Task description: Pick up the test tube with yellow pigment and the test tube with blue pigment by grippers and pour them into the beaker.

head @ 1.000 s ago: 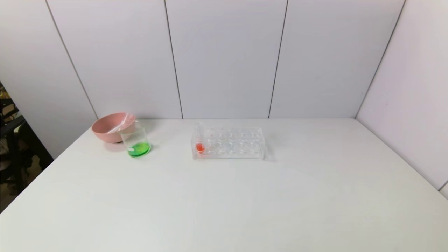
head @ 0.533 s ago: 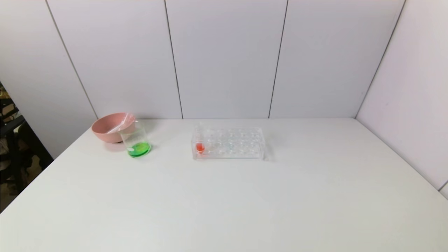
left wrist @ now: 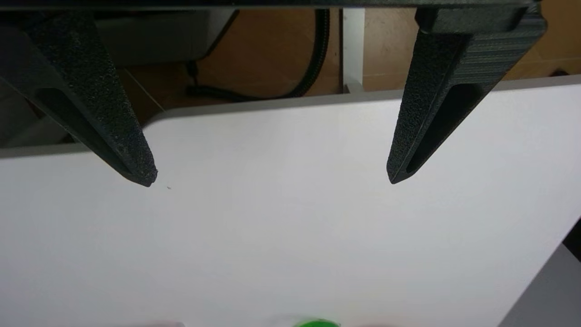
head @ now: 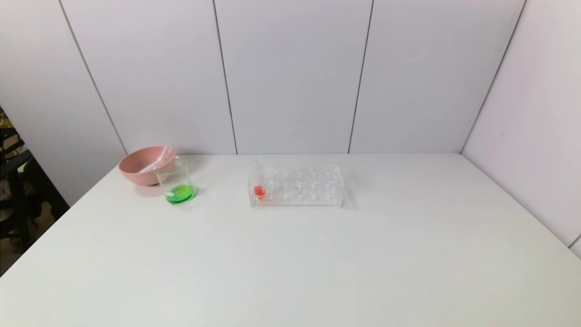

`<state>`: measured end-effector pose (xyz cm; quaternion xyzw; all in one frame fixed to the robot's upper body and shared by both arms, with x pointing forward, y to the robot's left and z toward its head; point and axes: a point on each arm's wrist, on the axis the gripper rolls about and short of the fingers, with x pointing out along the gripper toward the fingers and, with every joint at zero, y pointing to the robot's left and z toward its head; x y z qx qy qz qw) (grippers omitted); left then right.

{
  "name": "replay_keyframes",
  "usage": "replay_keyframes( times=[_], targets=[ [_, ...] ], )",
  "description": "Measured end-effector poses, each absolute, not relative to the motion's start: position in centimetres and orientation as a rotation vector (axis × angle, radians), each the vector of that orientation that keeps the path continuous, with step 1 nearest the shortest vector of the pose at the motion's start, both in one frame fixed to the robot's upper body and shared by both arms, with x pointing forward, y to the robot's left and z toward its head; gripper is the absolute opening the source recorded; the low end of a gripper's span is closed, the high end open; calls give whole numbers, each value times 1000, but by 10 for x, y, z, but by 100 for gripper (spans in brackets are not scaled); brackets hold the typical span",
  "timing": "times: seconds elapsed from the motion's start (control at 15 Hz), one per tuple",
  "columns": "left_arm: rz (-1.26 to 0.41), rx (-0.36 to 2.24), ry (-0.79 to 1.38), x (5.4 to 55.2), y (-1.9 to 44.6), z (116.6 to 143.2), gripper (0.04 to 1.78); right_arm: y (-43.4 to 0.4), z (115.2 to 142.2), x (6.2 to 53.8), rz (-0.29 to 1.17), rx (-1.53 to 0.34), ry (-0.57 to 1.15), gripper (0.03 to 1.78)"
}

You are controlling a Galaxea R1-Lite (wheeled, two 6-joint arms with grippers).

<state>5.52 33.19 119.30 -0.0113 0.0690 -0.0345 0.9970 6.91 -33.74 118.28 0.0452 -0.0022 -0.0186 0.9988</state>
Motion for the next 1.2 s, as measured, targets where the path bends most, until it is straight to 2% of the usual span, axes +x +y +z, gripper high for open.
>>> replay_keyframes(
  times=[0.27, 1.2],
  targets=[
    [27, -92, -19, 68, 334, 1186, 176, -337, 1183, 69, -37, 90, -4, 171],
    [31, -102, -15, 69, 334, 1184, 176, -337, 1183, 69, -37, 90, -4, 171]
  ],
)
